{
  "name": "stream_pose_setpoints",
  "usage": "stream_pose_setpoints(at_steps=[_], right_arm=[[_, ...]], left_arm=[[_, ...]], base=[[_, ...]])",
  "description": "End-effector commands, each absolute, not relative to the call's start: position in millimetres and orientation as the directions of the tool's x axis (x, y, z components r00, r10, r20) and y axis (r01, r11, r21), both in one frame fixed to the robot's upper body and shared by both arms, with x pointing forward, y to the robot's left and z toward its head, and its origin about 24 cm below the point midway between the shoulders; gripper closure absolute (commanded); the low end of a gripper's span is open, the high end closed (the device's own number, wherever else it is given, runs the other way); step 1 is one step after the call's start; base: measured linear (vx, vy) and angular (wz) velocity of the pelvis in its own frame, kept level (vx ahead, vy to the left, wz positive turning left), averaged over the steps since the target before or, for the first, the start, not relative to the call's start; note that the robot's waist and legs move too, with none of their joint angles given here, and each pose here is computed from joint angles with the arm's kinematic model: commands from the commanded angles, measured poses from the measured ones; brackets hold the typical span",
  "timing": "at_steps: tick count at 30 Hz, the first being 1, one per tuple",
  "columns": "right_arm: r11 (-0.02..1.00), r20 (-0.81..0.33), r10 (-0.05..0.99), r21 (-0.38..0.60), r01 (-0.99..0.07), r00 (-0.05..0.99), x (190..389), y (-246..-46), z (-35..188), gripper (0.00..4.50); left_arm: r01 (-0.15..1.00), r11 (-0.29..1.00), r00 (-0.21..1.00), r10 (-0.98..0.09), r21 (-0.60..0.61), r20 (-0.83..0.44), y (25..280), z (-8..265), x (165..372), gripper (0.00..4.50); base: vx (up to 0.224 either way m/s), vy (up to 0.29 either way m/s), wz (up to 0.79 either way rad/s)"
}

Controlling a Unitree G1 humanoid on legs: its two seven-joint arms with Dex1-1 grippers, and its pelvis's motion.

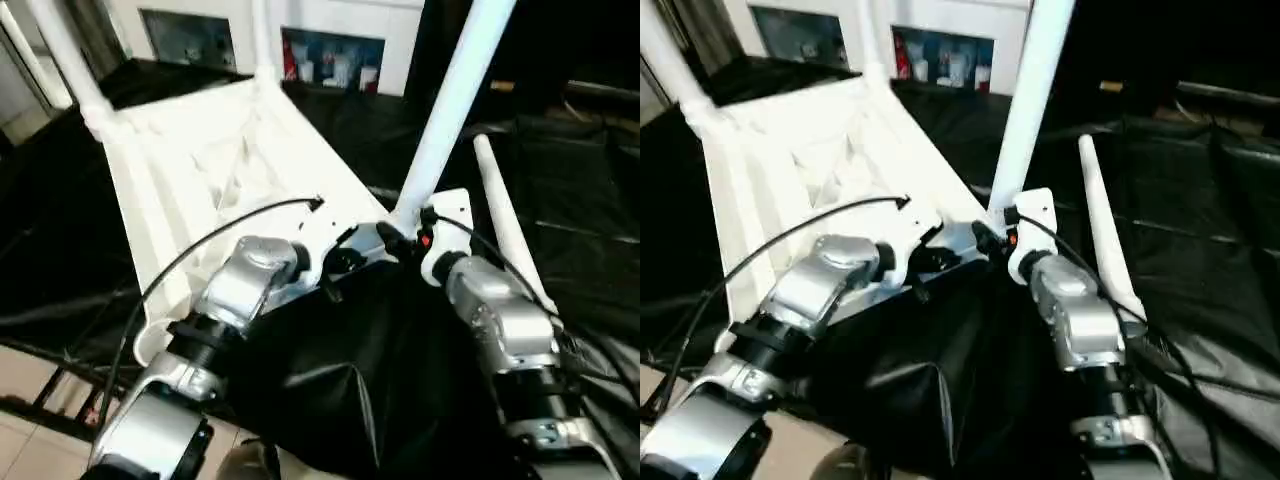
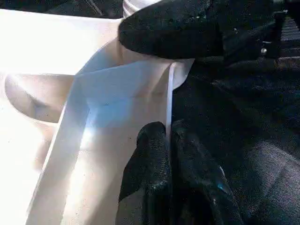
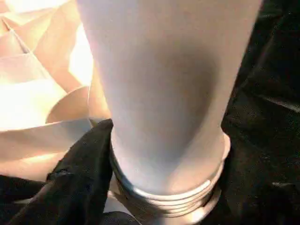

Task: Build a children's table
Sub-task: Rotate leg to tighten

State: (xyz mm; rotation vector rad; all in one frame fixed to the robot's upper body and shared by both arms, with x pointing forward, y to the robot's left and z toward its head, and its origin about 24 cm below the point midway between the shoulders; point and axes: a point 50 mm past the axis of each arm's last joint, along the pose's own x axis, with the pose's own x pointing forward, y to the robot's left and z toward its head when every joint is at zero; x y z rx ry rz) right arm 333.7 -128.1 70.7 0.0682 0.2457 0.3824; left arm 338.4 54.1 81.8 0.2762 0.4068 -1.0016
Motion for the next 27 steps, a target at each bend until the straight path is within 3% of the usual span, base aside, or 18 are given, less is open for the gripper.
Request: stream_pose_setpoints(at_steps=[1,4,9,12,21,27], right_arm=[[0.840,-0.292,0.542,0.185,-0.509,0.788,321.7,-86.0,51,0.92],[0.818,-0.285,0.574,0.147,-0.557,0.768,320.6,-91.6,54,0.60],[0.756,-0.290,0.640,0.069,-0.651,0.712,315.0,-109.7,63,0.60],[0.669,-0.323,0.702,-0.005,-0.743,0.635,306.4,-129.9,70,0.60],[0.519,-0.369,0.789,-0.030,-0.854,0.492,288.8,-159.1,86,0.60],[0.464,-0.369,0.824,0.005,-0.886,0.430,281.1,-160.8,87,0.60]], left_arm=[[0.908,0.412,0.414,-0.857,0.072,-0.307,23,109,333,4.50],[0.920,0.384,0.389,-0.862,0.082,-0.323,31,105,330,4.50],[0.944,0.316,0.329,-0.877,0.095,-0.351,45,101,325,4.50],[0.977,0.185,0.212,-0.910,0.107,-0.357,58,100,316,4.50],[0.997,0.010,0.037,-0.918,0.071,-0.394,79,100,300,4.50],[0.998,-0.022,0.004,-0.911,0.059,-0.412,89,98,298,4.50]], base=[[0.000,0.000,0.00],[0.000,0.000,0.00],[0.000,0.000,0.00],[0.000,0.000,0.00],[0.000,0.000,0.00],[0.000,0.000,0.00]])
